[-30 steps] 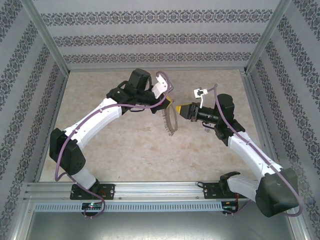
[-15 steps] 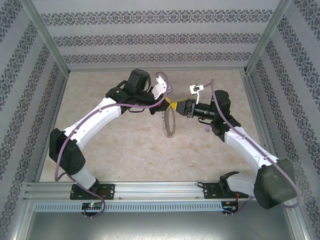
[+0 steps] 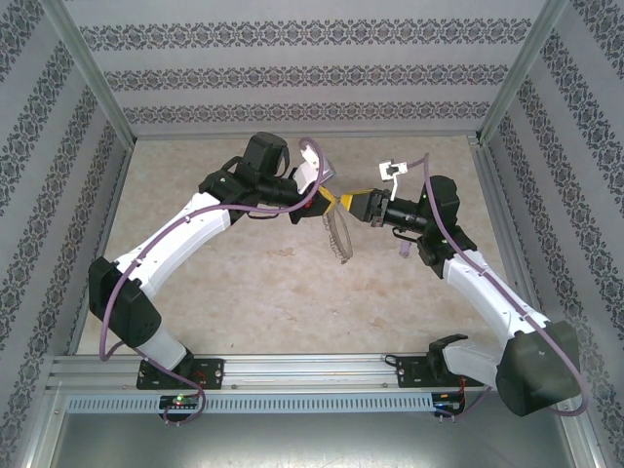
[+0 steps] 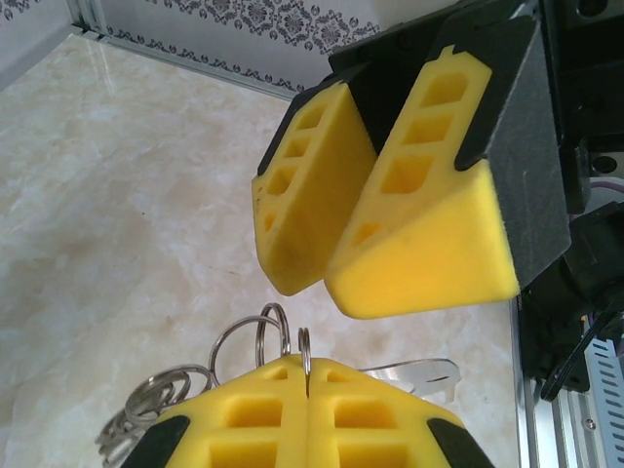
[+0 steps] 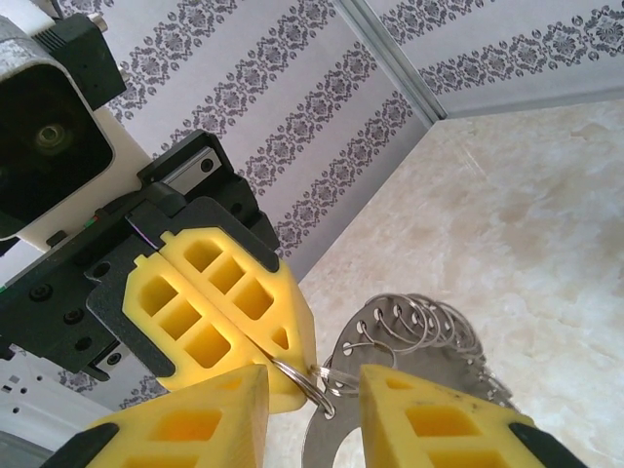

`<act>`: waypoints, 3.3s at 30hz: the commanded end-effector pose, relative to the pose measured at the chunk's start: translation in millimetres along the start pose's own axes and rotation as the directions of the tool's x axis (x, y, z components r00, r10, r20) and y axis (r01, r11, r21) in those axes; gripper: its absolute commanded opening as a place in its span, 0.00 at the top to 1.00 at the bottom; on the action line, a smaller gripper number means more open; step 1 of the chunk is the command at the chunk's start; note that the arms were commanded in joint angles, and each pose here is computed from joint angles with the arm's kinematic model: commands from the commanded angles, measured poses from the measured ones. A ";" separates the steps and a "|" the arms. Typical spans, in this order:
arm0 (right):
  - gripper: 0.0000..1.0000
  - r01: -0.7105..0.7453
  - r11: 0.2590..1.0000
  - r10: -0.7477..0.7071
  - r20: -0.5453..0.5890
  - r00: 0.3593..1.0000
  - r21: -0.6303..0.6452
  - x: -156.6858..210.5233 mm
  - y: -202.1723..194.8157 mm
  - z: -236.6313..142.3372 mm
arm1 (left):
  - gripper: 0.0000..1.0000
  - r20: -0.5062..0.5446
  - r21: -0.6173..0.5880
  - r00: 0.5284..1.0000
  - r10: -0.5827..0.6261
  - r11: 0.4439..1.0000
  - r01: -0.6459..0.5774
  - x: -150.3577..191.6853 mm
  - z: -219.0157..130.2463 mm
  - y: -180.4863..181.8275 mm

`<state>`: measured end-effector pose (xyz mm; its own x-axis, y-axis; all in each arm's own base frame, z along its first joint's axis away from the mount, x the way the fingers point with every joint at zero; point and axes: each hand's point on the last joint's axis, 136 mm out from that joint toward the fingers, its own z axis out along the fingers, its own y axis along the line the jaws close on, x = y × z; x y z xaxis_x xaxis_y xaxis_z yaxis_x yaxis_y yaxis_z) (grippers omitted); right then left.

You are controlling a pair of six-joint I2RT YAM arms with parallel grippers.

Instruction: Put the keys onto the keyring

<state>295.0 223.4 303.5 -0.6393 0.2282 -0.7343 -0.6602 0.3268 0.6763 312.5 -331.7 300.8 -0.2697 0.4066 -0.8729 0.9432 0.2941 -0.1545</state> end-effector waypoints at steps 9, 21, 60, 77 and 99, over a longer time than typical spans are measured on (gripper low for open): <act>0.68 0.024 0.997 -0.026 -0.024 0.999 -0.071 4.8 16.7 5.6 | 1.00 0.071 0.041 0.997 0.027 0.999 -0.030 -23.7 -13.9 -13.1; 0.71 0.024 0.994 -0.030 -0.056 0.998 -0.106 13.2 21.6 8.1 | 1.00 0.093 0.066 0.995 0.020 0.997 -0.026 -28.3 -13.0 -15.9; 0.81 0.030 0.980 -0.055 -0.120 0.991 -0.197 38.3 40.4 -13.6 | 1.00 0.156 0.151 0.988 0.022 0.988 -0.046 -48.3 -22.9 -34.1; 1.00 0.065 0.981 -0.079 -0.073 0.994 -0.184 14.2 40.4 -4.1 | 1.00 0.135 0.203 0.991 -0.001 0.979 -0.026 -42.3 -17.0 -37.6; 1.00 0.108 0.988 -0.103 0.045 0.994 -0.112 -7.4 30.0 -3.2 | 0.36 0.414 -0.114 0.896 -0.160 0.967 0.226 -64.8 -70.7 22.0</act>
<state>275.0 228.2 308.5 -0.6152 0.2006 -0.7624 -0.7189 0.2540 0.6470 323.4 -301.7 366.6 -0.3224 0.0831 -0.9430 0.8682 0.4229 -0.2595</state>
